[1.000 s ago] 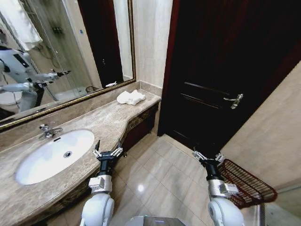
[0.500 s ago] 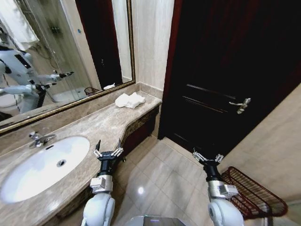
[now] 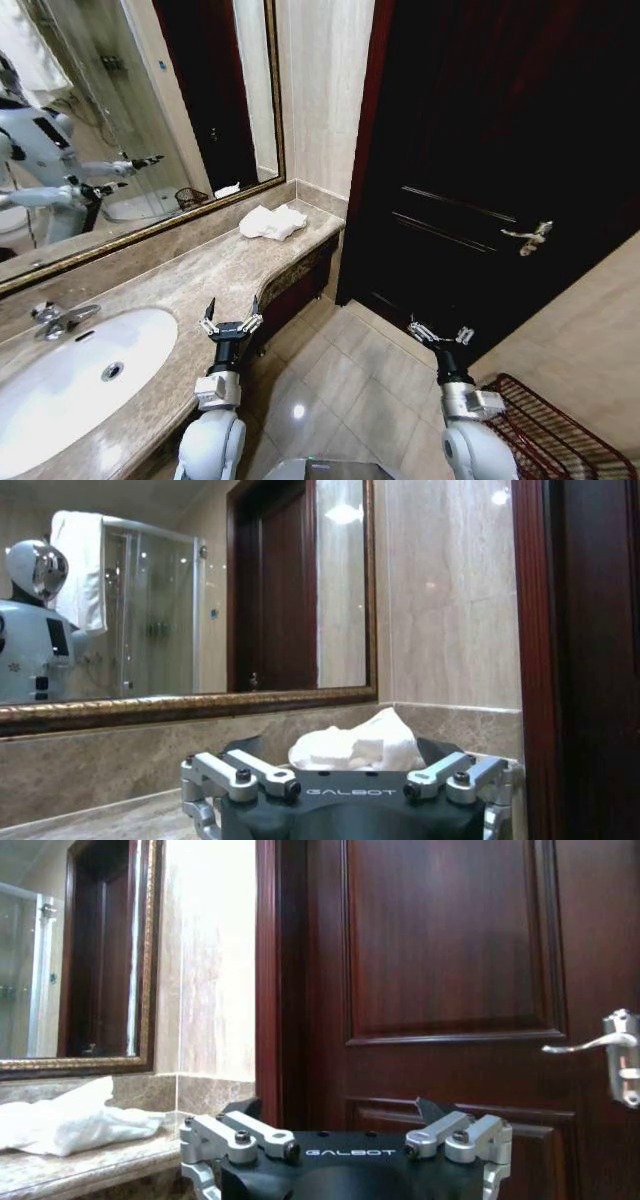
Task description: Discard the used towel into the hamper.
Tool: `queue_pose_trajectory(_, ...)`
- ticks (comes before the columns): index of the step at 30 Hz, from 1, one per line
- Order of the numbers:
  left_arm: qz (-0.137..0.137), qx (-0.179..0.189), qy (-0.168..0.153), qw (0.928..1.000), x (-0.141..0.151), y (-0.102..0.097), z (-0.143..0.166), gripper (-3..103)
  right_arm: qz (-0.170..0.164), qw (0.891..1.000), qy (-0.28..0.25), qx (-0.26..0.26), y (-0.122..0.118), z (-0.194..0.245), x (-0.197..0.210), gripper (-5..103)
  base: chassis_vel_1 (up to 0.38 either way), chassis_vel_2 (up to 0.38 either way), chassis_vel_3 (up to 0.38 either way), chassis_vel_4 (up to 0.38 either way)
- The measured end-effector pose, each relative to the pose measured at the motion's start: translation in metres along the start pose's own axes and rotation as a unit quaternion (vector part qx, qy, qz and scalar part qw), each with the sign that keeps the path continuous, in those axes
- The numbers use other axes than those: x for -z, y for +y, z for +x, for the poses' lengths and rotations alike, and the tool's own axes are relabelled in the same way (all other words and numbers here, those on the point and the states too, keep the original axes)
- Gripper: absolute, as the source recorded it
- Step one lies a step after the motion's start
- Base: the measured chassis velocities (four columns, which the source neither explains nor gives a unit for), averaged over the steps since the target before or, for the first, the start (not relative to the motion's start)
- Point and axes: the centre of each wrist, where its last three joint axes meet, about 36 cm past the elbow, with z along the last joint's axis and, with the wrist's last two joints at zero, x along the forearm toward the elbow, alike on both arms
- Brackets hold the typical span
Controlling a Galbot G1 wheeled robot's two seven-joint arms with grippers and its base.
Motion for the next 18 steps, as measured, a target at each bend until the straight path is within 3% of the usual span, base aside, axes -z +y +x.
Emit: queue_pose_trajectory(18,0.000,0.001,0.001,1.0000,-0.0011,0.0001,-0.0001,100,0.000,1.000,0.001,0.001,0.0004,0.0005,-0.0005,100,-0.132,0.128,0.135,-0.133)
